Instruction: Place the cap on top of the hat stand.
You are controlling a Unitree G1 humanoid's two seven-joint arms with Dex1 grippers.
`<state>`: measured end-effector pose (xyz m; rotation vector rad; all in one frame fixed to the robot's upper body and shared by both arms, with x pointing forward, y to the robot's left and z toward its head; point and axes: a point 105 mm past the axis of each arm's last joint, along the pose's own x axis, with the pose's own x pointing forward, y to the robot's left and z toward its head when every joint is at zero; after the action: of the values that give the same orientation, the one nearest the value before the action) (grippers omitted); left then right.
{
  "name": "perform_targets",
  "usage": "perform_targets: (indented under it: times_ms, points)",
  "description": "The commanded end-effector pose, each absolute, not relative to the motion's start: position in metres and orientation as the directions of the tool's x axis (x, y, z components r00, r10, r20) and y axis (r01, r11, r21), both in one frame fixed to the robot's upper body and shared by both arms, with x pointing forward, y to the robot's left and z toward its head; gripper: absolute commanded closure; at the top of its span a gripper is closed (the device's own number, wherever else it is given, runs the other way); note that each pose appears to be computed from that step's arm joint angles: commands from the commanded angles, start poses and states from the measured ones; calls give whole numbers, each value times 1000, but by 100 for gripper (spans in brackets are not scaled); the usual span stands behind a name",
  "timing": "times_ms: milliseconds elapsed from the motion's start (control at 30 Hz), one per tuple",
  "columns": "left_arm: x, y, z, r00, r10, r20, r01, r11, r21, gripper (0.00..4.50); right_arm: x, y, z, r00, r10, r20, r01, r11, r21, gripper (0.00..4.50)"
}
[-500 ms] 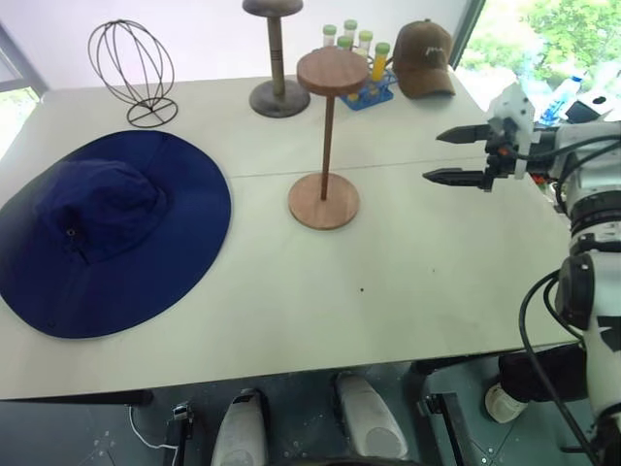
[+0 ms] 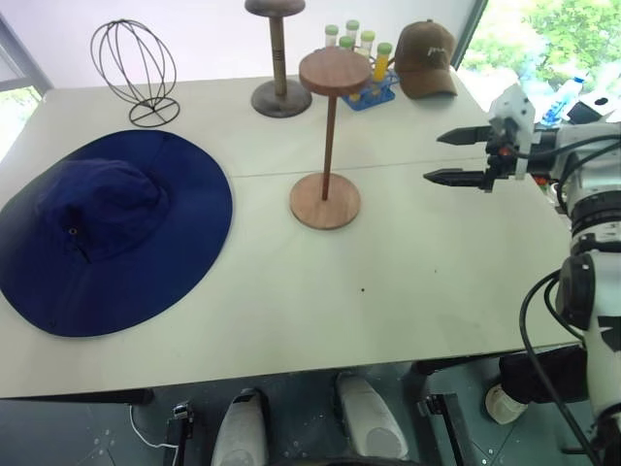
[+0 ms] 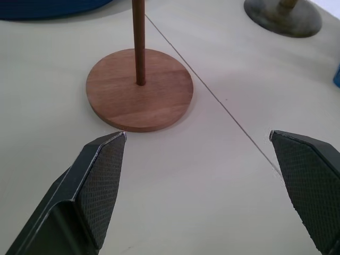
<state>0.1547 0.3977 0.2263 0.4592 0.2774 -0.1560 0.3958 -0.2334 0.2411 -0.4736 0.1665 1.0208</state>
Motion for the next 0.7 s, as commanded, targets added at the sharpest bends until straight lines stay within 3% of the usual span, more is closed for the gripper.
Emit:
perform_targets:
  times_ms: [33,367,600,700]
  points:
    - [159,395,226,951,-65,-301,218,833,508,0,386,-229,275,474,834,-283,-864,377,-334,7]
    - [151,369,182,887,-134,-442,436,561,704,0,314,-177,288,120,953,-279,-974,58,-220,7]
    - [152,347,143,873,-171,-456,482,438,759,0,283,-157,269,3,943,-333,-982,-60,-178,7]
    - [154,353,132,891,-107,-440,450,330,830,0,278,-153,267,1,944,-329,-983,-60,-176,7]
